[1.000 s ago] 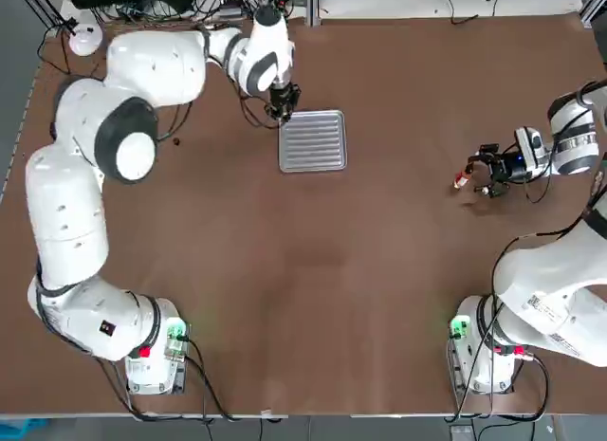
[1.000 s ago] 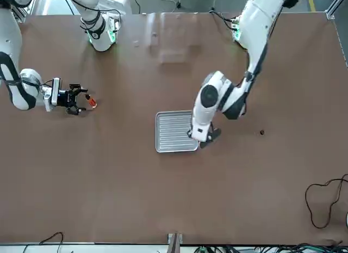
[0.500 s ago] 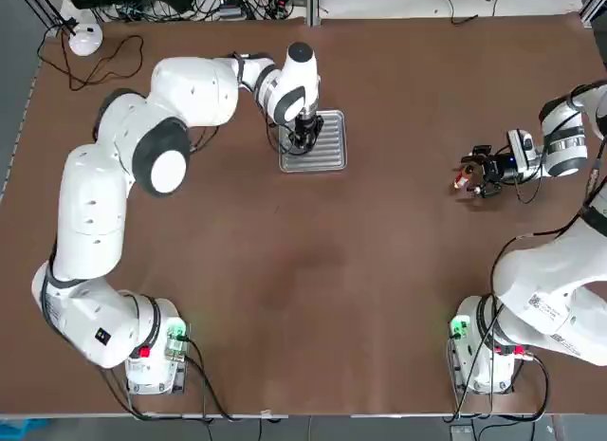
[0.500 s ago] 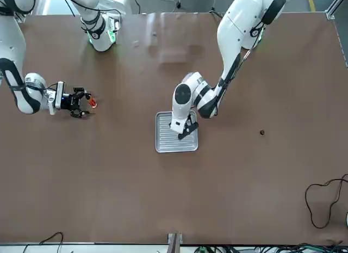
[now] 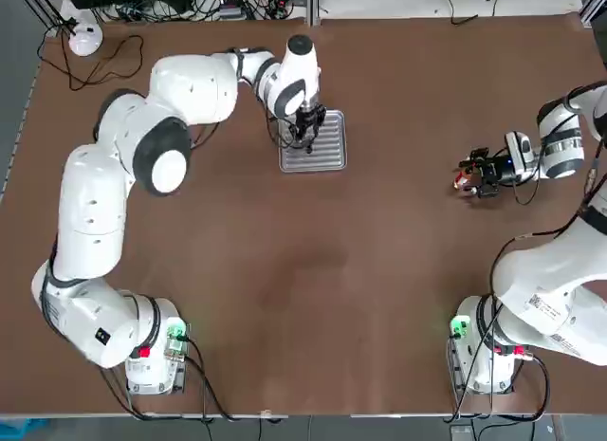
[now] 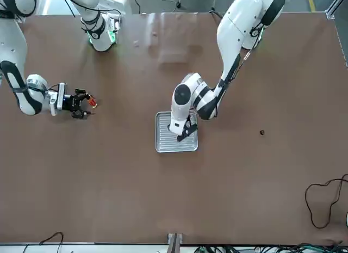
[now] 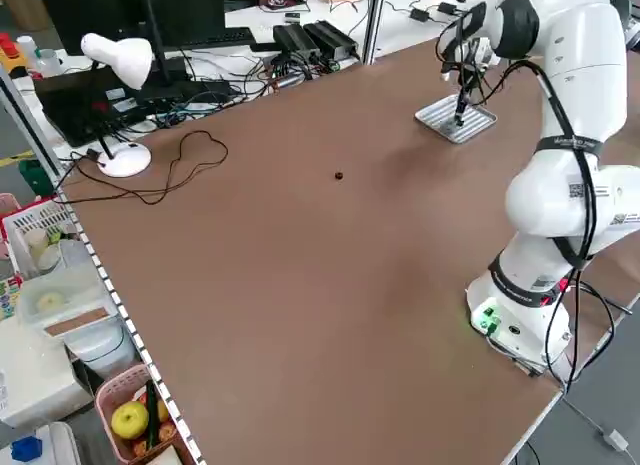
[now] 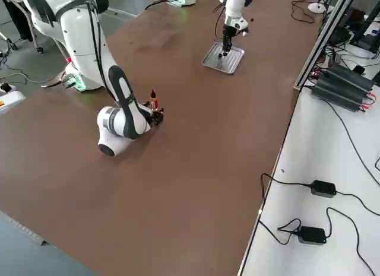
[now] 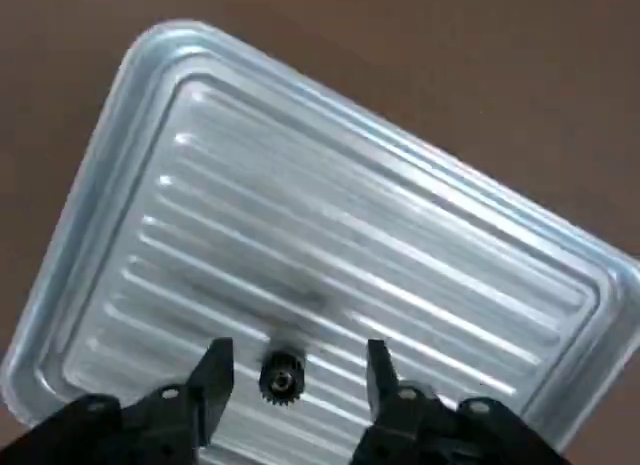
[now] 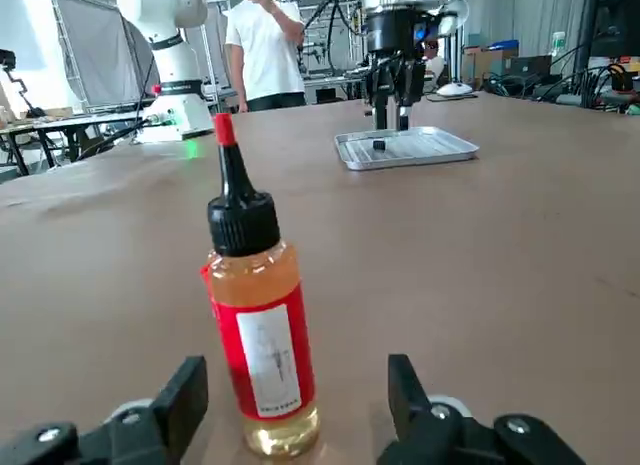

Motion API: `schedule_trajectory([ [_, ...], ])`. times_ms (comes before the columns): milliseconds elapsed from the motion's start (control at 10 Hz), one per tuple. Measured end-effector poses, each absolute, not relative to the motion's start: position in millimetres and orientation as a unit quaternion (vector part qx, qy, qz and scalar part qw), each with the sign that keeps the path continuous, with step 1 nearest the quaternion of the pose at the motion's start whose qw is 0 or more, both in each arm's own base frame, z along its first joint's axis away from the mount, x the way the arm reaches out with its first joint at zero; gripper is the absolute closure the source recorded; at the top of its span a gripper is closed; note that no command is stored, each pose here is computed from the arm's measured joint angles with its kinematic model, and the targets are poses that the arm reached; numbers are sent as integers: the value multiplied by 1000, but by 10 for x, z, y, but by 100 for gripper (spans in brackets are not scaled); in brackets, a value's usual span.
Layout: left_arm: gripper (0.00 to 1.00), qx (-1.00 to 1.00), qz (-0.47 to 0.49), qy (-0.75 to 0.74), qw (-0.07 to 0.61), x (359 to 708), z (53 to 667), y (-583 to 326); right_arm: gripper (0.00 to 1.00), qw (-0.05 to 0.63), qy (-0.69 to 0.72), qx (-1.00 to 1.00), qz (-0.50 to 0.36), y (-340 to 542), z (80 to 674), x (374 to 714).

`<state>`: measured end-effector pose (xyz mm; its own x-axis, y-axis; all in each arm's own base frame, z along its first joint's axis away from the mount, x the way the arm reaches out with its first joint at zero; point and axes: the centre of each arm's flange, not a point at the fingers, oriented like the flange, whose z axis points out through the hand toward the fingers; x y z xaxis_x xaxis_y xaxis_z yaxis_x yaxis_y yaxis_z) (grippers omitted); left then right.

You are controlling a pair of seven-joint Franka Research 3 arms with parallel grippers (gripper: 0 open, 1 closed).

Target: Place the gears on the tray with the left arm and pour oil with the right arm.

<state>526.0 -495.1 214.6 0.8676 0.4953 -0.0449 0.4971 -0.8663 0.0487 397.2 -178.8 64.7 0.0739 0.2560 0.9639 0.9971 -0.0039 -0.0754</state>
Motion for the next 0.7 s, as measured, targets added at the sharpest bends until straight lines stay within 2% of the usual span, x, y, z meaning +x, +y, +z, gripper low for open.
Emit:
schedule_trajectory([
  [100, 23, 963, -15, 267, 18, 5404, 2351, -4778, 22, 452, -542, -577, -411, -1782, 629, 3963],
  [400, 23, 961, -14, 277, -14, 5894, 2796, -3695, 23, 456, -540, -576, -410, -1759, 577, 3938],
  [700, 24, 971, -25, 233, -42, 6050, 2994, -2087, 30, 461, -538, -574, -411, -1736, 545, 3921],
])
